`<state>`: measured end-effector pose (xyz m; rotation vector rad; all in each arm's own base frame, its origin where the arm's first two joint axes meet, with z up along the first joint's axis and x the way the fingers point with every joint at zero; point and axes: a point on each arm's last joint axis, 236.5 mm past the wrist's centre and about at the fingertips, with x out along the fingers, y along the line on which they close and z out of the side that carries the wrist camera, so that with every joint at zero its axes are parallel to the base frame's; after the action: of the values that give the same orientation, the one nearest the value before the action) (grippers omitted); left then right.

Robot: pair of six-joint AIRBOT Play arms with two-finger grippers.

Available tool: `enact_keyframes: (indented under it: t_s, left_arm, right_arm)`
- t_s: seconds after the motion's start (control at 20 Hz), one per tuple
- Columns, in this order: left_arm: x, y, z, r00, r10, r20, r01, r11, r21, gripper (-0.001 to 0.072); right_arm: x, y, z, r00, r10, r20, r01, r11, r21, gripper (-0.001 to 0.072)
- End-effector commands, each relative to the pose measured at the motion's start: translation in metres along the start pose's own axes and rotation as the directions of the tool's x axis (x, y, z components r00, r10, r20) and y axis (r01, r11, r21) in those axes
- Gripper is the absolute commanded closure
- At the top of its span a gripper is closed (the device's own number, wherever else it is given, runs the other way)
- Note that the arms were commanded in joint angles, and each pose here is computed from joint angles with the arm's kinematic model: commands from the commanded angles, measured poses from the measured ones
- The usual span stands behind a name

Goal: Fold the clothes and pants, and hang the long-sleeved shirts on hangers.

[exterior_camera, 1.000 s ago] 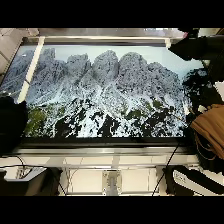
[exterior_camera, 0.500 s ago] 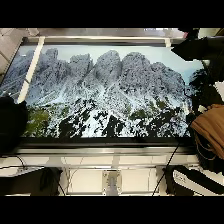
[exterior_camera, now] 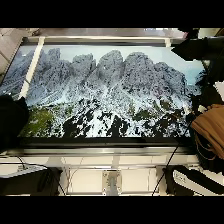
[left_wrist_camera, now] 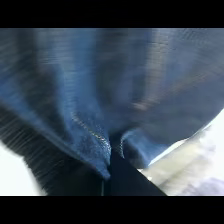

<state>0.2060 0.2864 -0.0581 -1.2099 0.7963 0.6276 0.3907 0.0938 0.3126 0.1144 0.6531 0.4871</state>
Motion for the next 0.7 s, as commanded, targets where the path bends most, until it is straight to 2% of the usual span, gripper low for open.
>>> enact_keyframes:
  t_s: [0.0,0.15,0.25,0.35,0.5,0.65]
  left_arm:
    - [-0.021,-0.112,-0.01,0.962,-0.272,0.016,0.267,0.955,0.131,0.0682]
    - [-0.034,-0.224,-0.073,0.882,-0.457,-0.112,0.469,0.838,0.28,0.0683]
    - [-0.037,-0.29,-0.154,0.8,-0.521,-0.297,0.599,0.721,0.348,0.0683]
    - [-0.037,-0.335,-0.255,0.709,-0.508,-0.488,0.698,0.604,0.385,0.0683]
    - [-0.037,-0.359,-0.397,0.636,-0.427,-0.642,0.765,0.46,0.452,0.0683]
    - [-0.034,-0.351,-0.516,0.625,-0.377,-0.684,0.779,0.36,0.513,0.0683]
  right_arm:
    - [-0.009,-0.014,0.0,0.997,-0.078,-0.008,0.078,0.997,-0.026,0.032]
    - [-0.029,-0.047,-0.004,0.967,-0.252,-0.042,0.247,0.965,-0.087,0.032]
    - [-0.042,-0.074,-0.012,0.925,-0.372,-0.078,0.36,0.923,-0.135,0.032]
    - [-0.054,-0.097,-0.023,0.874,-0.47,-0.123,0.446,0.877,-0.177,0.032]
    - [-0.066,-0.117,-0.026,0.839,-0.528,-0.135,0.506,0.847,-0.166,0.032]
    - [-0.078,-0.138,-0.031,0.813,-0.564,-0.146,0.55,0.826,-0.126,0.032]
